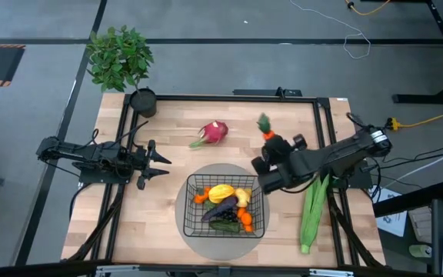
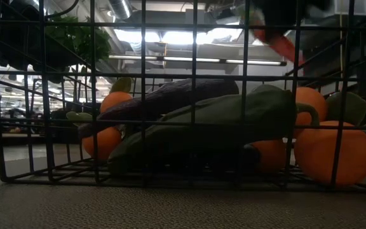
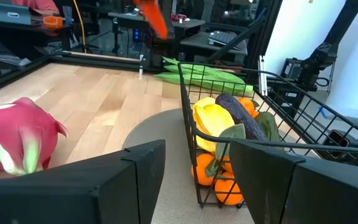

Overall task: Build produce basket
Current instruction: Put the orange carrot into the black wire basket

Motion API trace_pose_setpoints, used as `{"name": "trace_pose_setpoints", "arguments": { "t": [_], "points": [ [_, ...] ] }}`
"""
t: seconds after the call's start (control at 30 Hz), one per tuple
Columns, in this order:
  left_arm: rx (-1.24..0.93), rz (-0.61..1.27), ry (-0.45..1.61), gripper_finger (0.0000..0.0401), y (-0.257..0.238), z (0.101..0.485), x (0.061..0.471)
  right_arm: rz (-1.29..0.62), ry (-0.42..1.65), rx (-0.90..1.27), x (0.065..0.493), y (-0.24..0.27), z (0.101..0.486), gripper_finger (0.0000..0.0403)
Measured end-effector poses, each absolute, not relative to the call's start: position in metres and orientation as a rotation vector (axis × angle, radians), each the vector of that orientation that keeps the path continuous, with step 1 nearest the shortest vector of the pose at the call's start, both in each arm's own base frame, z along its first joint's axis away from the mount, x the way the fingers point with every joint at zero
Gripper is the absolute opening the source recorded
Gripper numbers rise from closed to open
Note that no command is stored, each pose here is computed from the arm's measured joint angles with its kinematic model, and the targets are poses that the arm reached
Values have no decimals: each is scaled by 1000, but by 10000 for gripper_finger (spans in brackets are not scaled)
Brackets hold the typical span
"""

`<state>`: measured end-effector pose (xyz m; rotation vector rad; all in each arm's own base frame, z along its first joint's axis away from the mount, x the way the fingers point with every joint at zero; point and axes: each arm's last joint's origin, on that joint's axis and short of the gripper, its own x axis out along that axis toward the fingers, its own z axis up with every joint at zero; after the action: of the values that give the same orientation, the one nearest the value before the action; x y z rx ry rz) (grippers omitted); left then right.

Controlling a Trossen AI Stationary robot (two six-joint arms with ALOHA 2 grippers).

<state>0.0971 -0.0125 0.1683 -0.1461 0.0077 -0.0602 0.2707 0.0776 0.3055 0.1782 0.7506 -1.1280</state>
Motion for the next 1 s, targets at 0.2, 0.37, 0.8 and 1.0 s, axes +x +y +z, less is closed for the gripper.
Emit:
{"name": "trace_pose_setpoints", "arguments": {
  "t": [0.2,0.37,0.8,1.0],
  "points": [
    [-146,-60,8,170,-12,168,97,-796,622,90,301,103,348,79],
    [-146,-60,8,170,-12,168,97,-399,517,31,330,134,348,79],
    [-146,-60,8,170,-12,168,97,-72,93,180,349,138,254,78],
    [-146,-60,8,170,-12,168,97,31,86,171,360,142,232,78]
  ]
}}
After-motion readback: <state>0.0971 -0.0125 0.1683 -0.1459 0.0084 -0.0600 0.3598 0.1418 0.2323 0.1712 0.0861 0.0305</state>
